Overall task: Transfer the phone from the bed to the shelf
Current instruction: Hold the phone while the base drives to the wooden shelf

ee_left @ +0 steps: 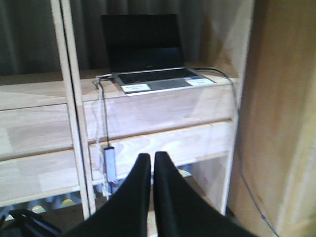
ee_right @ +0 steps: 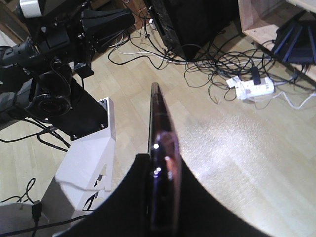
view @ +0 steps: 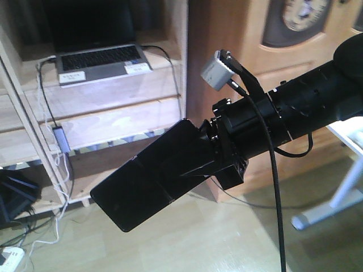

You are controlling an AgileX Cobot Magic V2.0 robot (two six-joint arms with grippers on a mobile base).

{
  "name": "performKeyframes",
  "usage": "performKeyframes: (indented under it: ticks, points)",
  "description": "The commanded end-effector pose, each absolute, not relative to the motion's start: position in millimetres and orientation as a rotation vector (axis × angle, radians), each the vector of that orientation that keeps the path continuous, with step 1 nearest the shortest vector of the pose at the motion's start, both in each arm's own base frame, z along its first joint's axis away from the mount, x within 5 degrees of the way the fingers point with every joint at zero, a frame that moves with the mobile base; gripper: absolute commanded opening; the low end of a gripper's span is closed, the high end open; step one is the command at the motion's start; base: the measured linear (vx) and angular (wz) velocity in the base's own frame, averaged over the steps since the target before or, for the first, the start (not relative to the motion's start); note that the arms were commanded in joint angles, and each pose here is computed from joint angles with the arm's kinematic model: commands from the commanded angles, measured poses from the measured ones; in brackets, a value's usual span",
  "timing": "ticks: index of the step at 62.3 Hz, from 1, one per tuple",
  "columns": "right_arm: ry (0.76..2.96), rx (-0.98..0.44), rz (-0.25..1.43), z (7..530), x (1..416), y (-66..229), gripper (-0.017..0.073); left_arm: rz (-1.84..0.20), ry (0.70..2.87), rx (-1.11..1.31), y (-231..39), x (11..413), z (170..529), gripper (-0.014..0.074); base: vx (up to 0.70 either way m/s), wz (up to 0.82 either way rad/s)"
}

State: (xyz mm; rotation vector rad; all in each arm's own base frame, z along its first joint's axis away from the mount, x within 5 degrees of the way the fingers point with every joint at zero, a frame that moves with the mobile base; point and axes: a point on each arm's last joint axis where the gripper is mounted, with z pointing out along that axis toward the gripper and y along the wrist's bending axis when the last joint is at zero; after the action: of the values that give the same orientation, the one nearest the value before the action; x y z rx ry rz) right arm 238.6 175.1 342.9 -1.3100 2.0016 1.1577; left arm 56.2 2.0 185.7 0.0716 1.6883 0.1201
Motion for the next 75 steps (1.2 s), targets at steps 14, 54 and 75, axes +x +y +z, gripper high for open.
performKeyframes:
  ticks: [14, 54, 75]
  points:
    - [1.894, -1.325, 1.253, 367.1, 224.4, 174.7, -0.0002, 0.112, 1.581, 0.058, 1.8, 54.9, 200.3, 0.0001, 0.39, 0.26]
    - [1.894, -1.325, 1.253, 367.1, 224.5, 174.7, -0.0002, 0.112, 1.581, 0.058, 1.8, 54.9, 200.3, 0.0001, 0.35, 0.23]
    - [1.894, -1.325, 1.253, 367.1, 224.5, 174.7, -0.0002, 0.112, 1.581, 0.058, 1.8, 54.9, 200.3, 0.0001, 0.29, 0.17]
